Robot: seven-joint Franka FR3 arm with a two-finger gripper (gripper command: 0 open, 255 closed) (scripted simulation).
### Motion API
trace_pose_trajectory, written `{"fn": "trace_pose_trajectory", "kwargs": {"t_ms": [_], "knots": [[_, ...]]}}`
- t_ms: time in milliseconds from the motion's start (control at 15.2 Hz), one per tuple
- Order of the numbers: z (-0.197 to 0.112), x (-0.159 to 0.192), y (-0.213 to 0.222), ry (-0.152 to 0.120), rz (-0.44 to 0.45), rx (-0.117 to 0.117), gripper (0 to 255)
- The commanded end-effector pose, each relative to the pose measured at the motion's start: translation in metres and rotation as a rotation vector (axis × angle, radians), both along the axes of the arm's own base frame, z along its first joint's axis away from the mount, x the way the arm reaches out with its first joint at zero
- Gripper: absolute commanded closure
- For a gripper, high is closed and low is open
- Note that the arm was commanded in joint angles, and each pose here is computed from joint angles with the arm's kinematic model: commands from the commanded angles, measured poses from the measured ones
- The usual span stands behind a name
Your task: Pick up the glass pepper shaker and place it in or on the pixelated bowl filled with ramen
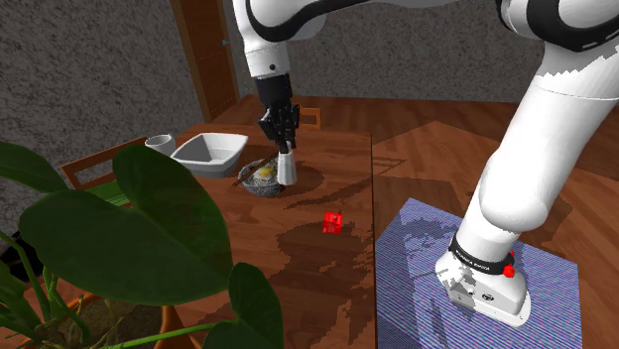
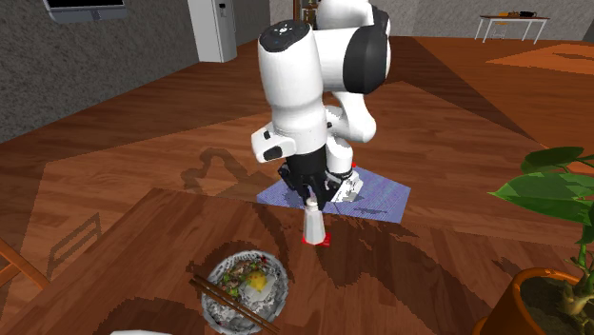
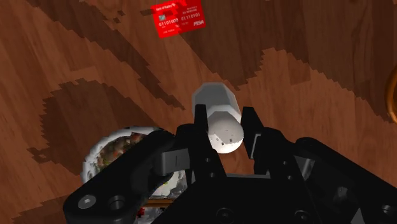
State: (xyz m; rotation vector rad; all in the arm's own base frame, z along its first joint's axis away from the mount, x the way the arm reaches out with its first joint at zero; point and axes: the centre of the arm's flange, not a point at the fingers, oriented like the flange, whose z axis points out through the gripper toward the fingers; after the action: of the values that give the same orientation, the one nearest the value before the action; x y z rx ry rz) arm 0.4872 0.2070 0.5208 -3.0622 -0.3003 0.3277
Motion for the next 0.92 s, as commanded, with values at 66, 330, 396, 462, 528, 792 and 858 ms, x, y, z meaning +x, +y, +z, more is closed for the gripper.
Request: {"fn": "trace_pose_trajectory", "kwargs": {"t_ms": [66, 330, 396, 462, 528, 792, 858], "knots": [[0.016, 0.0, 0.0, 0.0, 0.0, 0.0, 255], [0.029, 0.035, -0.014, 0.0, 0.0, 0.0, 255], [0.032, 0.047, -0.018, 0.0, 0.0, 0.0, 255], [0.036, 0.059, -0.023, 0.0, 0.0, 0.0, 255], [0.039, 0.071, -0.027, 0.0, 0.0, 0.0, 255], [0.053, 0.119, -0.046, 0.0, 0.0, 0.0, 255], [0.056, 0.13, -0.05, 0.0, 0.0, 0.0, 255]]}}
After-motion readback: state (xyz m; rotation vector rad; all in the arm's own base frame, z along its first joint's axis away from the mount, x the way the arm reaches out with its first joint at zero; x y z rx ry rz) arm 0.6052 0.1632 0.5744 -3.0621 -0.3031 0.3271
